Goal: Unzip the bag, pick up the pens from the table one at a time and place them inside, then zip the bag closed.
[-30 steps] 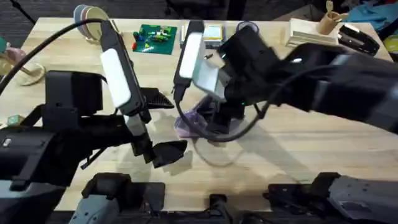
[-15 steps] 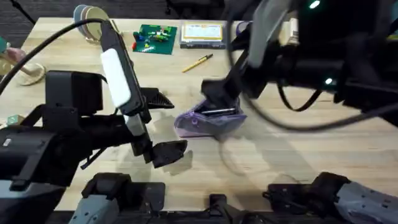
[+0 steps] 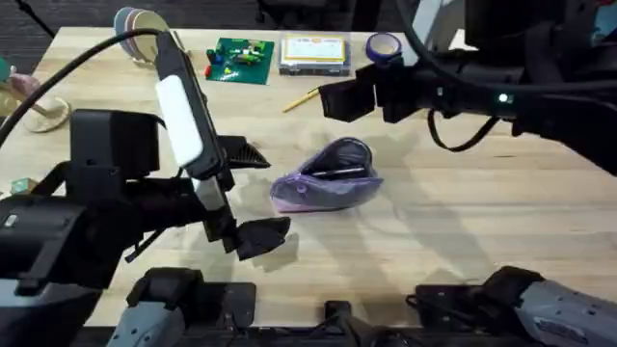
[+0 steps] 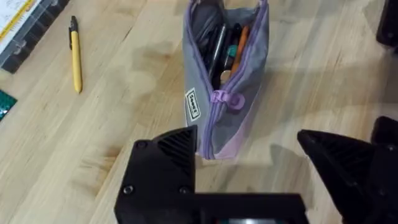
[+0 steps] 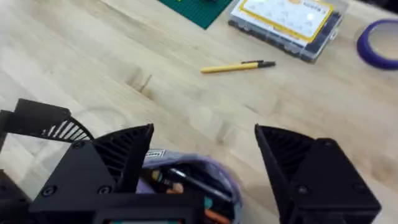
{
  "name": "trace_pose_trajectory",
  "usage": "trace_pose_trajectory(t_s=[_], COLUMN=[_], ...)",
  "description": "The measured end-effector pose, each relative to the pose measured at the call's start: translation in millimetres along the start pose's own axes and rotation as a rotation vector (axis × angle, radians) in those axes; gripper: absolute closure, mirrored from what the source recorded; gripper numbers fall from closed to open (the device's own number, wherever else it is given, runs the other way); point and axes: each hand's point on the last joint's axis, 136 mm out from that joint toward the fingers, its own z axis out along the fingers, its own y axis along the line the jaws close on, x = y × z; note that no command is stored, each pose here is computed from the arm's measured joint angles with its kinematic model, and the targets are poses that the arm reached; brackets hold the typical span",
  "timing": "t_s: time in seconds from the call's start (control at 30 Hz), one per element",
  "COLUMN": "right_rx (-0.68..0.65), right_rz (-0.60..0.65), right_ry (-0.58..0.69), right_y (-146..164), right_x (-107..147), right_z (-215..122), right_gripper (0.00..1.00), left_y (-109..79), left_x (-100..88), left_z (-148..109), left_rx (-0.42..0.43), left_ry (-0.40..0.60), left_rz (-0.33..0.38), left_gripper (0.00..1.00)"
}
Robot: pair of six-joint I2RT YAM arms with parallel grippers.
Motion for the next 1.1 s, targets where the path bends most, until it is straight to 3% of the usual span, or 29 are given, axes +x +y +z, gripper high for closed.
trace_pose_trajectory(t_s=[0.43, 0.67, 1.1], right_rx=[0.014, 0.033, 0.14], right_rz=[0.188, 0.27, 0.313], right_ry=[0.067, 0.129, 0.221], right_y=[-2, -5, -17], right_x=[16, 24, -11], right_z=[2, 26, 96], right_gripper=[0.004, 0.004, 0.004], left_y=[0.0, 0.0, -0.1], left_x=[0.0, 0.0, 0.0], left_z=[0, 0, 0], left_rx=[0.0, 0.0, 0.0], left_ry=[0.0, 0.0, 0.0], left_rz=[0.0, 0.0, 0.0], left_gripper=[0.008, 0.008, 0.008])
